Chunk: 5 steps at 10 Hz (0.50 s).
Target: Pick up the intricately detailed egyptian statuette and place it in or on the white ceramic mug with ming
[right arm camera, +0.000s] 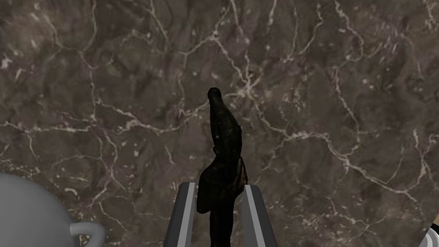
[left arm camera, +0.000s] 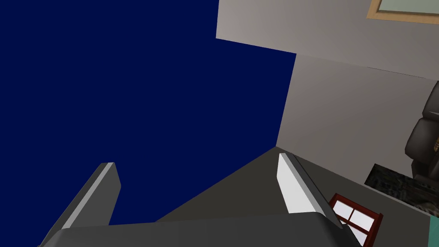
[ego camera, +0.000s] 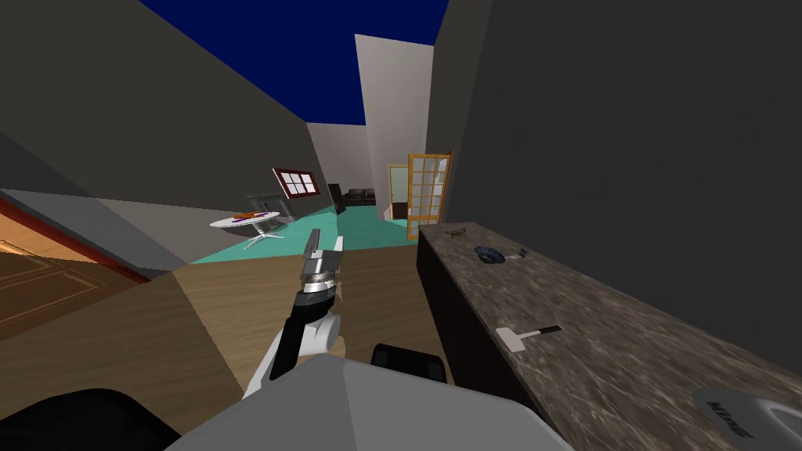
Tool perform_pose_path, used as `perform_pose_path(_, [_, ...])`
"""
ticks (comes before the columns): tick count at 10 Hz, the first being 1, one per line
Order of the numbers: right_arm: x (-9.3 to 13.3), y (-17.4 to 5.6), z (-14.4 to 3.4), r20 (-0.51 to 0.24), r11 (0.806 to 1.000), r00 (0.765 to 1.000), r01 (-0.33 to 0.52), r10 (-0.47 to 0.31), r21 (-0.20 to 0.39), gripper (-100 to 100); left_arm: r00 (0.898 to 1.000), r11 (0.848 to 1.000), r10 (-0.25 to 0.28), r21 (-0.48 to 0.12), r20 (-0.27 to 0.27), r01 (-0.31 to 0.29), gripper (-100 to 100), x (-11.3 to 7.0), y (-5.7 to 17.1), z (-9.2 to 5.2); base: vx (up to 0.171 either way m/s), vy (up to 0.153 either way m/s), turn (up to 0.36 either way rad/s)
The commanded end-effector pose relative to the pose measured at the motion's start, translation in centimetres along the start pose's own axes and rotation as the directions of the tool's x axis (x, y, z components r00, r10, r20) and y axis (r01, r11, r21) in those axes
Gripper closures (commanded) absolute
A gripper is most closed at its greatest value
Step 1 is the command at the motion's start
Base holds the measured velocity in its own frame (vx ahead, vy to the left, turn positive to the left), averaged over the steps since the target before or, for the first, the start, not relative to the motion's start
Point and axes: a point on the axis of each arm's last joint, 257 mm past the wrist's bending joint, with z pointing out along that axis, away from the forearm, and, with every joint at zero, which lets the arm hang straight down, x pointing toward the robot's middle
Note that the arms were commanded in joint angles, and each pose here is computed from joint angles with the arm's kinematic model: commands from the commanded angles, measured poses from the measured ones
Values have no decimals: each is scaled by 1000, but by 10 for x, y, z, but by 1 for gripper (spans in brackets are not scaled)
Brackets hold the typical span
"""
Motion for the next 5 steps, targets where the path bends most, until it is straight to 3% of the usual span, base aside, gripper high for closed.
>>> perform_pose_path(1, [-16, -22, -14, 15, 1000, 1000, 8, -8, 29, 100, 1000, 1000, 0, 0, 0, 0, 0, 0, 0, 0, -88, -72, 178])
perform_pose_path(2, [-21, -29, -19, 22, 999, 1000, 11, -12, 38, 100, 1000, 1000, 0, 0, 0, 0, 0, 0, 0, 0, -114, -99, 229])
perform_pose_path(3, [-8, -22, -18, -3, 1000, 1000, 5, -5, 23, 100, 1000, 1000, 0, 0, 0, 0, 0, 0, 0, 0, -63, -74, 125])
perform_pose_path(5, [-21, -29, -19, 22, 999, 1000, 11, -12, 38, 100, 1000, 1000, 0, 0, 0, 0, 0, 0, 0, 0, -5, -20, -26])
